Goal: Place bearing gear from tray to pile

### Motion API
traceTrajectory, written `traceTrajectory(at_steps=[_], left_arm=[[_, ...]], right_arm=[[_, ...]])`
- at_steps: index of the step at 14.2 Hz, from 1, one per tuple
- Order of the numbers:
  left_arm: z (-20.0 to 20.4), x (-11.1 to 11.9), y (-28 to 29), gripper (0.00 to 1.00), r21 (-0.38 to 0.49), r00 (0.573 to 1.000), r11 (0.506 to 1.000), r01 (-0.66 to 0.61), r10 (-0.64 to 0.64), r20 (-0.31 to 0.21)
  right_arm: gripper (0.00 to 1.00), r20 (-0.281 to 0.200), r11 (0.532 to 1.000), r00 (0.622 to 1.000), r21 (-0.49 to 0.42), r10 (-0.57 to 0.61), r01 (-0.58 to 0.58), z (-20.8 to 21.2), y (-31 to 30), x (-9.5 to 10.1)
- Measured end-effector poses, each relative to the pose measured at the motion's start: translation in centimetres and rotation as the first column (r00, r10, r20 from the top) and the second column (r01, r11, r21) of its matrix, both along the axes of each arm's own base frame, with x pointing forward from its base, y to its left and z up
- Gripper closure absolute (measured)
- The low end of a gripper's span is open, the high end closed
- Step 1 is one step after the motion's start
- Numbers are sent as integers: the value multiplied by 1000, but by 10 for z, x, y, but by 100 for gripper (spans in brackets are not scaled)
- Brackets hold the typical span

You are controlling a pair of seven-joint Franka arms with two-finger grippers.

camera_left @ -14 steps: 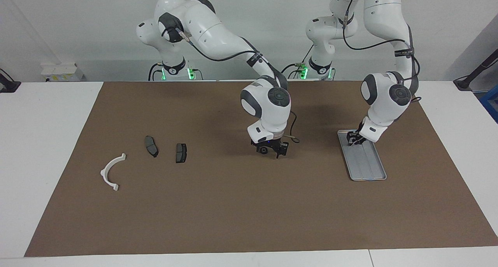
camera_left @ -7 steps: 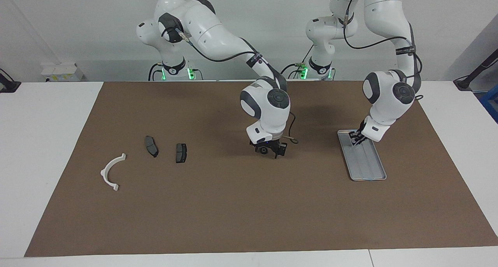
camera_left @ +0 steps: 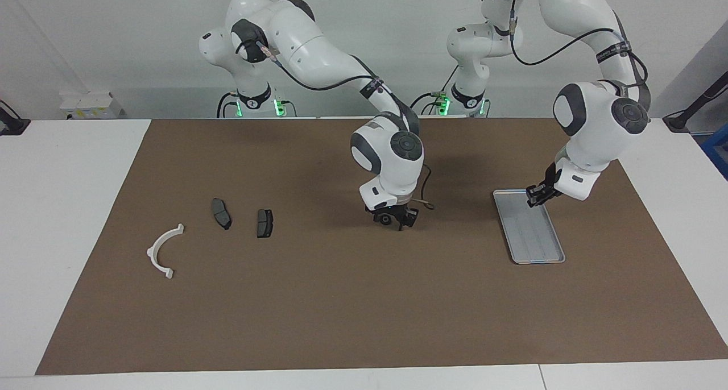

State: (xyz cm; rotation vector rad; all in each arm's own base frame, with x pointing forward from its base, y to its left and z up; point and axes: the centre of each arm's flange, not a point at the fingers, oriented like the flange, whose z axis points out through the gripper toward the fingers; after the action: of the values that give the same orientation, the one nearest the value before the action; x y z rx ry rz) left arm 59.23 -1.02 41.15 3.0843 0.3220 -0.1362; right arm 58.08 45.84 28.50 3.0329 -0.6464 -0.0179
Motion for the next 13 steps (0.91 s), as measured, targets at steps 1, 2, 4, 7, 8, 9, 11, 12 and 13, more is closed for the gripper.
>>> traceTrajectory(at_steps=[1,2,4,7,8,9,11,12,13], left_arm=[[1,0,-1,76,1,1000,1000,-12,12,-1],[1,0,-3,76,1,1000,1000,-20,20,-2],[1,0,-6,76,2,1000,1000,-29,29,-3],[1,-1,-10,76,4,999,999,-43,43,-4],[1,-1,-12,76,4,999,999,-44,44,-5],[1,-1,-13,76,4,999,999,-43,43,-5],[1,-1,-14,76,4,999,999,-43,43,-6],[2,-1,-14,76,5,999,999,-46,46,-6],[2,-1,-15,76,5,999,999,-54,54,-6]], right_arm=[[27,-2,1000,1000,0,0,0,0,0,0],[30,-3,1000,1000,0,-1,1,0,0,0],[39,-2,1000,1000,4,-1,1,1,1,0],[51,1,1000,1000,7,1,-1,3,1,0],[62,1,1000,1000,9,3,-3,4,1,0],[65,0,1000,1000,9,4,-4,4,1,0],[65,-3,1000,1000,13,12,-12,4,0,1],[65,-6,1000,1000,16,17,-17,4,-1,1],[65,-10,1000,1000,21,19,-19,4,-2,2]])
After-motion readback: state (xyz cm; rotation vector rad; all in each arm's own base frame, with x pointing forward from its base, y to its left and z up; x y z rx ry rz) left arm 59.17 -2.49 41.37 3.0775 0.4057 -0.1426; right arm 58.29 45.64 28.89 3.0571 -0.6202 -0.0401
